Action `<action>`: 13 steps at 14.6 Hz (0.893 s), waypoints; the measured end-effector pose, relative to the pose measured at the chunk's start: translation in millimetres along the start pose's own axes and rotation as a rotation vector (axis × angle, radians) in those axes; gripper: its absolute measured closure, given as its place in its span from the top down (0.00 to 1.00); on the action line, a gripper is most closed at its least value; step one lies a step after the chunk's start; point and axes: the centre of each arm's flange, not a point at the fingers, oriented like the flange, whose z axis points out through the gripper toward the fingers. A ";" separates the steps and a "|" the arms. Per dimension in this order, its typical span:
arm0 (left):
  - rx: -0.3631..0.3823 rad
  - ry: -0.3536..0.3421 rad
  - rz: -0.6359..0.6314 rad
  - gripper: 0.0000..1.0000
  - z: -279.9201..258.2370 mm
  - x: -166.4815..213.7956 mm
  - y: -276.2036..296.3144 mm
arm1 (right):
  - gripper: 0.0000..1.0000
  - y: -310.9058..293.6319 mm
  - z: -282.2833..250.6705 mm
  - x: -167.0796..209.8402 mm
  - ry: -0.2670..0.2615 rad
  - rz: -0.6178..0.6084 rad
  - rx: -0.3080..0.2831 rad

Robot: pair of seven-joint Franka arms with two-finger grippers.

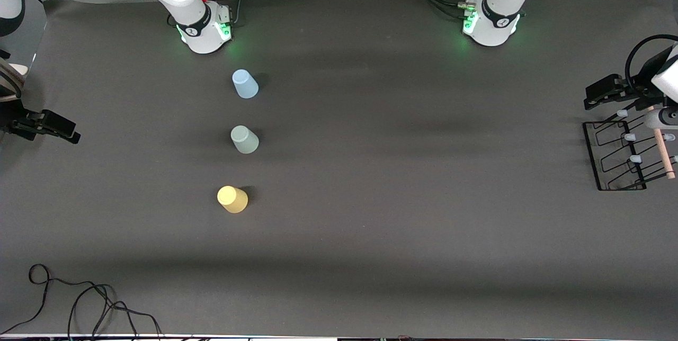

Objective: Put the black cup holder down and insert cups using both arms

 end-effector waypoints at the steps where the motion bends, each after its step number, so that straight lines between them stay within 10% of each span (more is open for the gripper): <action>1: 0.000 0.000 -0.001 1.00 0.0 0.0 0.0 | 1.00 0.0 0.0 0.0 0.000 0.000 0.000; 13: 0.012 -0.007 -0.028 1.00 2.2 -0.4 -9.7 | 1.00 3.2 4.0 -0.9 -0.023 0.006 -0.002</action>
